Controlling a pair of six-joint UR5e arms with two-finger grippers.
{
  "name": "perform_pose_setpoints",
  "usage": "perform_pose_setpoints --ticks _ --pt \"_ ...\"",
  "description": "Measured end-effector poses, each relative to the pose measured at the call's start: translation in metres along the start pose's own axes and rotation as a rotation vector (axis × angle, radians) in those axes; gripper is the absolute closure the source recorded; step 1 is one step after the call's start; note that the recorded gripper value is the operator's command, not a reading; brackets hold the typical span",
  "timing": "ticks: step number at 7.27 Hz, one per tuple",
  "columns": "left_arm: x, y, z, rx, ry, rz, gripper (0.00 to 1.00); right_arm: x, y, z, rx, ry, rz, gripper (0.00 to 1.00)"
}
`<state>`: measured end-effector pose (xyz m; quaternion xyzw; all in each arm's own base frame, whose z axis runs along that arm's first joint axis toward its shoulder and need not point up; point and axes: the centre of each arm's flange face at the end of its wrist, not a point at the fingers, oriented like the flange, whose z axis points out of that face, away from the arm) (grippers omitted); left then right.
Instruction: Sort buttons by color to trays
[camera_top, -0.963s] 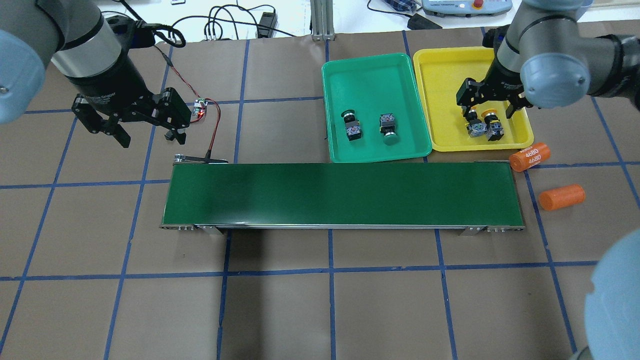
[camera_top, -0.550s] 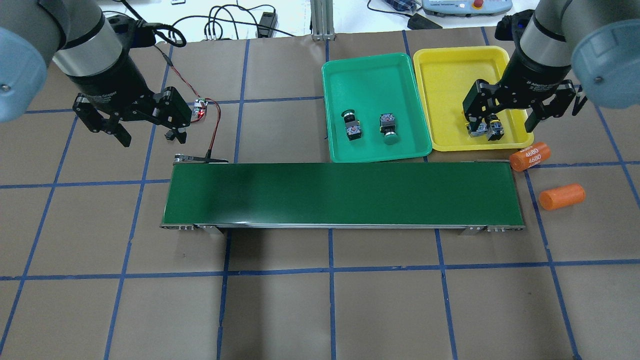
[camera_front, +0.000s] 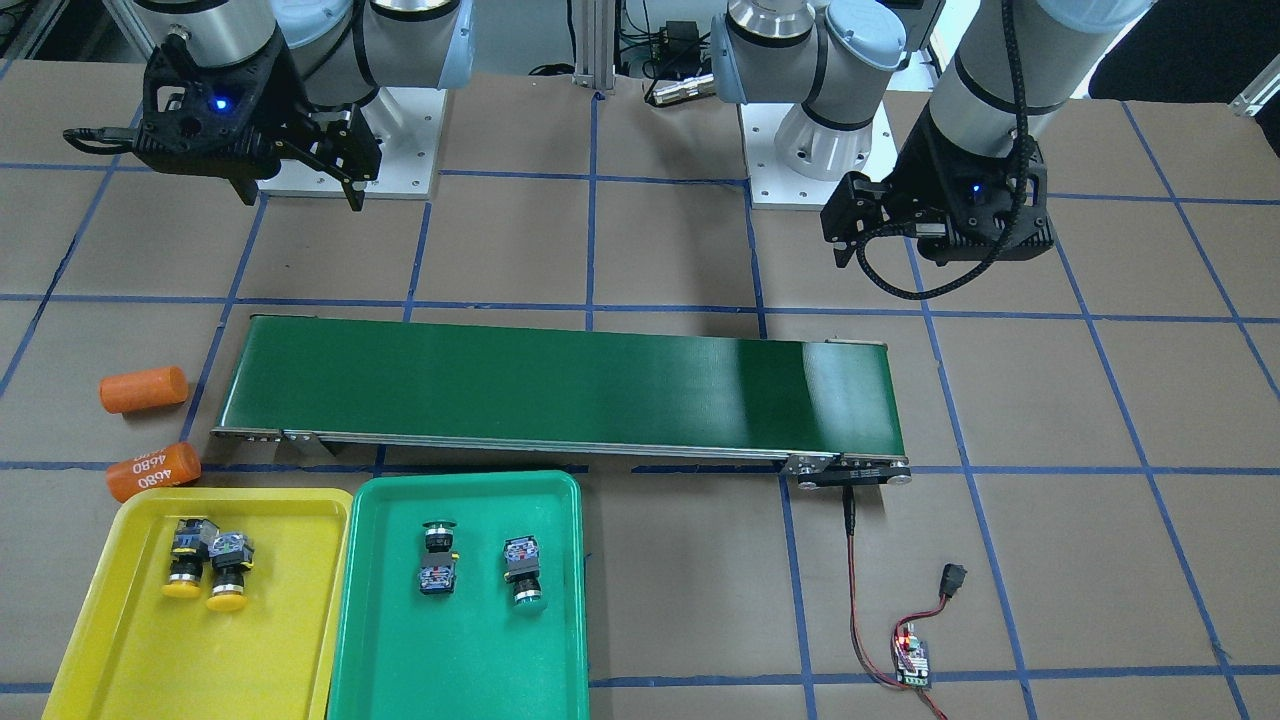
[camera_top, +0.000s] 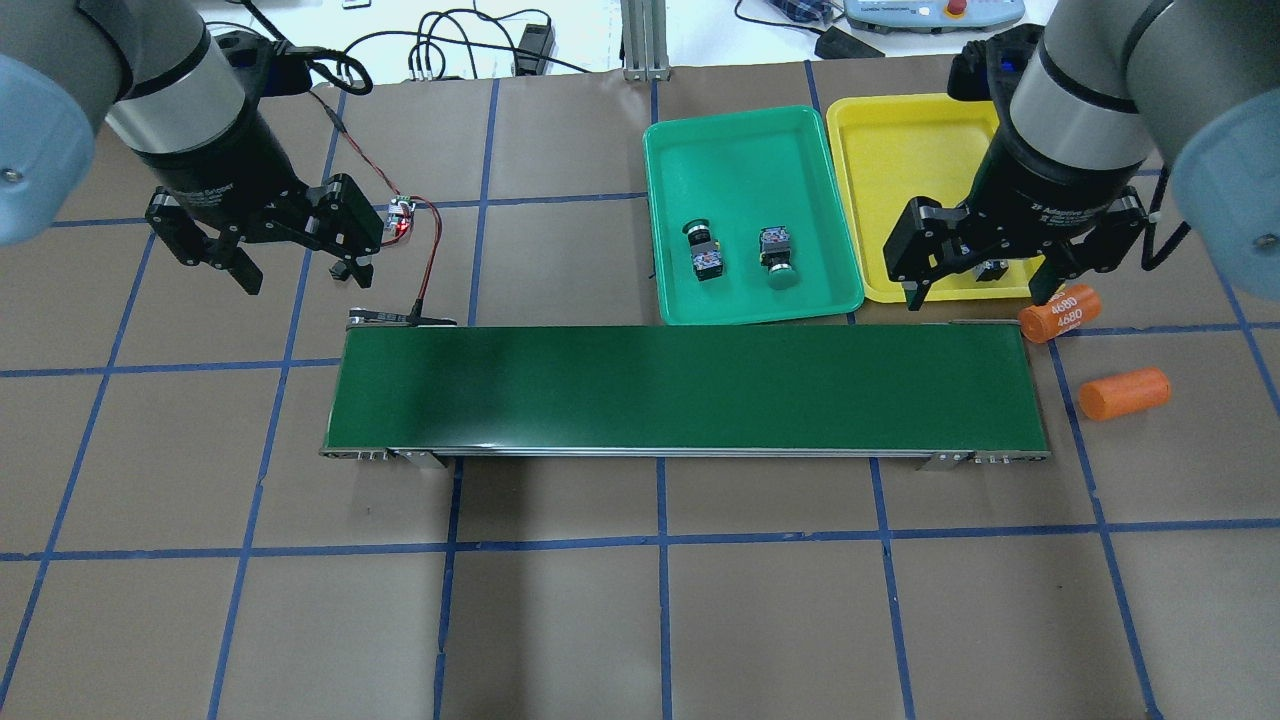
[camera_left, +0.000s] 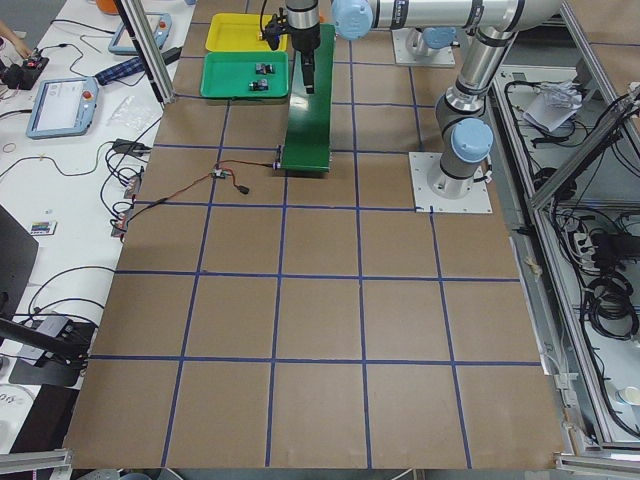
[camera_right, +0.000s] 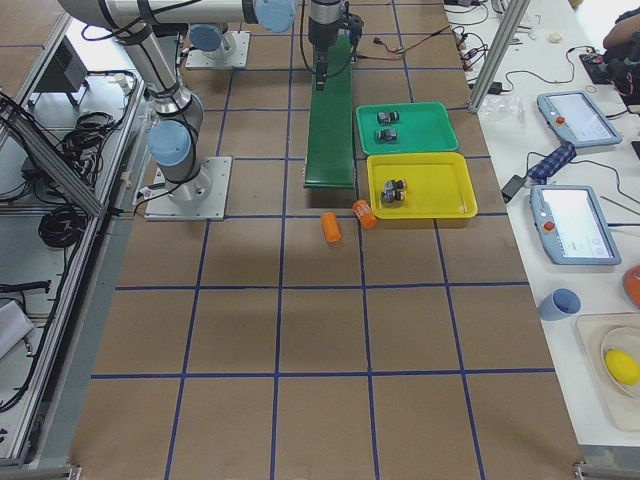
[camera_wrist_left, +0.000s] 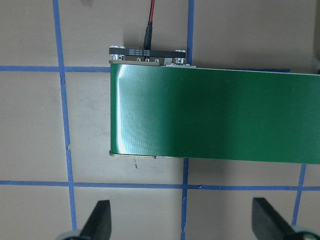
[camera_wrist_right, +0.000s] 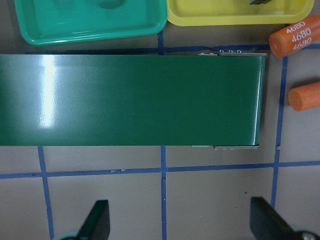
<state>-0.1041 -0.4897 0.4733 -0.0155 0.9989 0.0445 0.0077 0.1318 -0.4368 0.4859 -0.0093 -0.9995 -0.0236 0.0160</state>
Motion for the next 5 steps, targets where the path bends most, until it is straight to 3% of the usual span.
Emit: perform_pose_setpoints --ticks 5 --pt "-0.0003 -0.0035 0.0004 0.013 0.000 0.000 0.00 0.0046 -0.0020 -0.0018 0.008 -0.006 0.014 0.00"
